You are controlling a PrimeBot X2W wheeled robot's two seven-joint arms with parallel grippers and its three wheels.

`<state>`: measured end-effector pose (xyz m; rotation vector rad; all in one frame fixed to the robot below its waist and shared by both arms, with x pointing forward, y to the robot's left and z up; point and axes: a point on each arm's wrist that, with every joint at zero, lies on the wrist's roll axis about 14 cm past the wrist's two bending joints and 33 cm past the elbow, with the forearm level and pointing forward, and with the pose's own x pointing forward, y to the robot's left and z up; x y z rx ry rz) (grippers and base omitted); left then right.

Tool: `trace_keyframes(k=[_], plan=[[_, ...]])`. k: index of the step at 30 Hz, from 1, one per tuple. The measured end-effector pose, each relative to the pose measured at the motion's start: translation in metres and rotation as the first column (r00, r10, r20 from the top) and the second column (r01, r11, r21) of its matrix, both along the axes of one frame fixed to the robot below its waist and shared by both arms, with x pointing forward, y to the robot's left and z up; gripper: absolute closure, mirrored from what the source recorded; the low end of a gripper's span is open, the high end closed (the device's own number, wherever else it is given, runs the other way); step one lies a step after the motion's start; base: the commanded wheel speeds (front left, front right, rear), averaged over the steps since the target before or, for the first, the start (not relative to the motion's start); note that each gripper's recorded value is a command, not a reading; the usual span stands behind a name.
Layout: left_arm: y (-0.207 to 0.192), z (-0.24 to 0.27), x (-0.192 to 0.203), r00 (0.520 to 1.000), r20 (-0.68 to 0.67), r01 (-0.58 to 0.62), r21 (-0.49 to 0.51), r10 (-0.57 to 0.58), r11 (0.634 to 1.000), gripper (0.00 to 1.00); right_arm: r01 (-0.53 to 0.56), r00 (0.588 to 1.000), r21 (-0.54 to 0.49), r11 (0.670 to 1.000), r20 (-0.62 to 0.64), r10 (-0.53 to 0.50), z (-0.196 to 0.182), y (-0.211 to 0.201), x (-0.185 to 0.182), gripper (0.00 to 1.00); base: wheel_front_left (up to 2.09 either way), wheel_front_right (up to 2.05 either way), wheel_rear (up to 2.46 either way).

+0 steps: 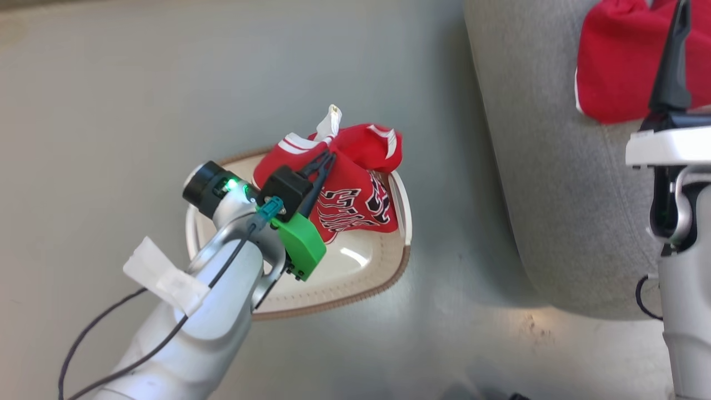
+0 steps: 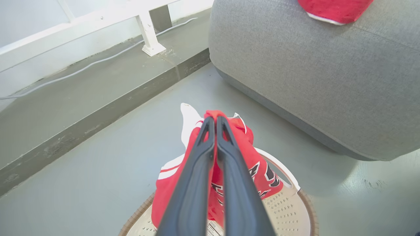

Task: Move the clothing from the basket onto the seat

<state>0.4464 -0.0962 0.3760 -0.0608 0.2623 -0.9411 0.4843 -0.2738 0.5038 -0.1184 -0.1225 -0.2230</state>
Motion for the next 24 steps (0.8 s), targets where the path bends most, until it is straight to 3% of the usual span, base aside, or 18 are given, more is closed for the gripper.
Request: trace_keyframes(k=[15,18,24], plan=[[0.016,0.091,-0.019,0.984,0.137,-0.094,-0.112,0.109,0.989,1.0,-0.026,0.997,0.024,0.999,0.067,0.024,0.039,0.008,-0.044,0.0,0.0,0.0,0.0],[0.015,0.1,-0.022,0.982,0.155,-0.094,-0.122,0.112,0.988,0.89,-0.026,0.996,0.022,0.999,0.089,0.024,0.048,0.008,-0.048,0.0,0.0,0.0,0.0],[0.017,0.101,-0.023,0.98,0.16,-0.102,-0.121,0.121,0.987,0.84,-0.013,0.996,0.02,1.0,0.087,0.012,0.048,0.003,-0.054,0.0,0.0,0.0,0.0]])
